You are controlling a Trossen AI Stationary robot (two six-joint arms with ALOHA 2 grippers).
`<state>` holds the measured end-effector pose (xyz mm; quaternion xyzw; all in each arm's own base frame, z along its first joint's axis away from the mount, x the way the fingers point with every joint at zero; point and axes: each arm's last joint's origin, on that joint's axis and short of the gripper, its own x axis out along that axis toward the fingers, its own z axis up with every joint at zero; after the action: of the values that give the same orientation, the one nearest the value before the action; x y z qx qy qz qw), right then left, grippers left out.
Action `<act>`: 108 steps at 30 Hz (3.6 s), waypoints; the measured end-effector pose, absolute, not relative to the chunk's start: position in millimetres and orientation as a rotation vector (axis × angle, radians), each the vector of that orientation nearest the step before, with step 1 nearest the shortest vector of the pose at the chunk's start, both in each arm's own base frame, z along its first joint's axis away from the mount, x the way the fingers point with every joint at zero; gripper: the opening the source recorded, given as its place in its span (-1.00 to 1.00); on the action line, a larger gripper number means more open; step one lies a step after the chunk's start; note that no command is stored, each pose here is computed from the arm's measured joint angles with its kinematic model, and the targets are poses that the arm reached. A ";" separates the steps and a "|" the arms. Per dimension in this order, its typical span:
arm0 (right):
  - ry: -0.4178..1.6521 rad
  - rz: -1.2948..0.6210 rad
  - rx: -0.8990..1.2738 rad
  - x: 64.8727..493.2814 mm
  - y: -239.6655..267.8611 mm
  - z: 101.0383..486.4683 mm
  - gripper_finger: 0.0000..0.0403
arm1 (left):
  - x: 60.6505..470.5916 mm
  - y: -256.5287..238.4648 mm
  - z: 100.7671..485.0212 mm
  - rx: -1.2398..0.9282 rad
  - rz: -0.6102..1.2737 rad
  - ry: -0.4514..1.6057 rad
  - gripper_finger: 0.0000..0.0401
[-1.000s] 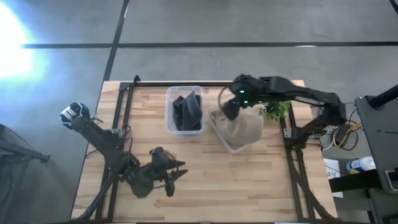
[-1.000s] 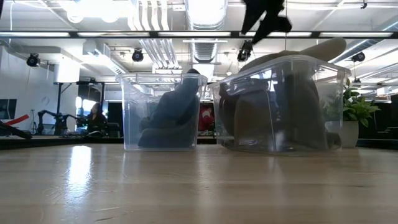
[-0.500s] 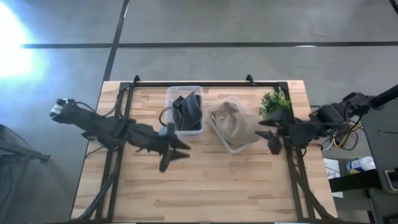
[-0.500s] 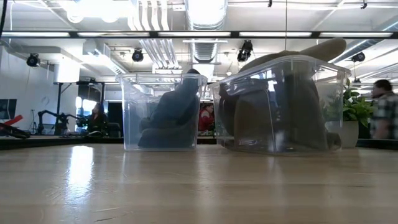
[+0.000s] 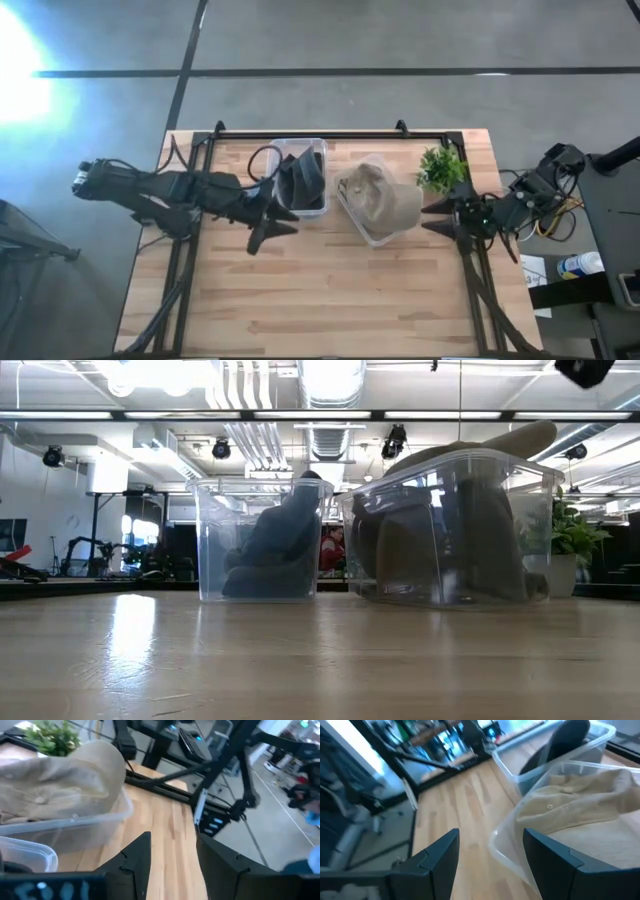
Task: Pick & Place hat
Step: Return to Home Position
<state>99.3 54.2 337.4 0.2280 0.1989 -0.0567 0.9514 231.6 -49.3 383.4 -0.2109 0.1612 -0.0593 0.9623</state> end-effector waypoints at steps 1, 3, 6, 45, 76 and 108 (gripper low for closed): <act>0.381 -0.104 0.473 97.3 52.6 331.2 0.07 | 230.1 -47.1 382.5 -0.421 -0.133 0.333 -0.24; 0.335 -0.076 0.498 92.7 49.4 317.1 0.07 | 225.6 -44.6 379.1 -0.406 -0.182 0.332 -0.24; 0.258 -0.023 0.538 86.8 45.4 296.2 0.07 | 219.9 -39.9 370.8 -0.403 -0.244 0.283 -0.24; 0.065 -0.058 0.329 81.1 37.7 174.7 0.07 | 111.0 -8.3 213.4 -0.510 -0.370 -0.111 -0.24; 0.080 -0.057 0.320 82.3 38.7 171.5 0.07 | 96.7 2.4 170.1 -0.045 -0.103 -0.044 -0.24; 0.080 -0.057 0.320 82.3 38.6 171.6 0.07 | 97.1 2.1 170.0 -0.107 -0.105 -0.040 -0.24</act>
<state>82.3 38.6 171.6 0.1593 0.0398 -0.0284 0.9860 97.1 2.1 170.0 -0.0533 -0.0201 -0.0527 0.9970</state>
